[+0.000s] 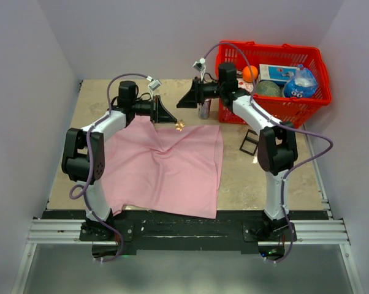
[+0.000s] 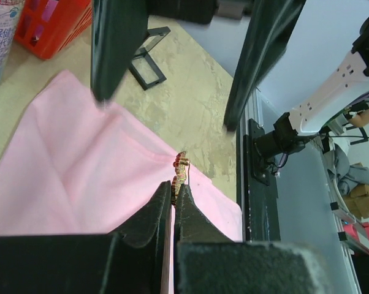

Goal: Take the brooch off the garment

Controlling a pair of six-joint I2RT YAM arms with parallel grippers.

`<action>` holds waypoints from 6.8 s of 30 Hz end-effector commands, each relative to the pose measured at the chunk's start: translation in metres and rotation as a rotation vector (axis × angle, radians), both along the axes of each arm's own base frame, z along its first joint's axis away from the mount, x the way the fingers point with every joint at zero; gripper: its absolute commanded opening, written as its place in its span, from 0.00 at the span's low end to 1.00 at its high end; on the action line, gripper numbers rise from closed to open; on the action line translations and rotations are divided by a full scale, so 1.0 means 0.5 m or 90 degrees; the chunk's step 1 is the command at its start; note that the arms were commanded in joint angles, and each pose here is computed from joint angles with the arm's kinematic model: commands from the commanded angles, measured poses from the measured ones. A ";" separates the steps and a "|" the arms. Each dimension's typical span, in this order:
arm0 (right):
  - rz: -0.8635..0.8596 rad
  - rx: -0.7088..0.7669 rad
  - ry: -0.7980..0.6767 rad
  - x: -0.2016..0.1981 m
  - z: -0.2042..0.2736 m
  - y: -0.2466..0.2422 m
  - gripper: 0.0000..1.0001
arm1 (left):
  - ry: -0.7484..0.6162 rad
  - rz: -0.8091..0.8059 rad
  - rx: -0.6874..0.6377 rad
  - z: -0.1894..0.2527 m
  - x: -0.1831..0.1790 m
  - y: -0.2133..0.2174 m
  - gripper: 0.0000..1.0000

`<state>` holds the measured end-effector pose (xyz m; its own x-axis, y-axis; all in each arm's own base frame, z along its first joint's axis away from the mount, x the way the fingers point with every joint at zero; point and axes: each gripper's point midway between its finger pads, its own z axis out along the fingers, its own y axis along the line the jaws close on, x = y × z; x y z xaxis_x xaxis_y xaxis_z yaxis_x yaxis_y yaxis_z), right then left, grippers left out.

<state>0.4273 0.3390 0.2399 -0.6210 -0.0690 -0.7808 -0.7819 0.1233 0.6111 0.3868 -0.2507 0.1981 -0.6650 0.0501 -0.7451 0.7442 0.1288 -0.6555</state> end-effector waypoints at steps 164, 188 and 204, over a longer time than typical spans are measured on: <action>-0.162 -1.049 -0.367 -0.066 -0.341 -0.657 0.00 | -0.176 0.391 0.351 -0.008 0.289 0.298 0.27; -0.106 -1.062 -0.293 -0.084 -0.379 -0.640 0.44 | -0.175 0.386 0.353 -0.012 0.287 0.297 0.28; -0.120 -0.989 -0.258 -0.078 -0.352 -0.584 0.47 | -0.173 0.379 0.348 -0.015 0.288 0.294 0.28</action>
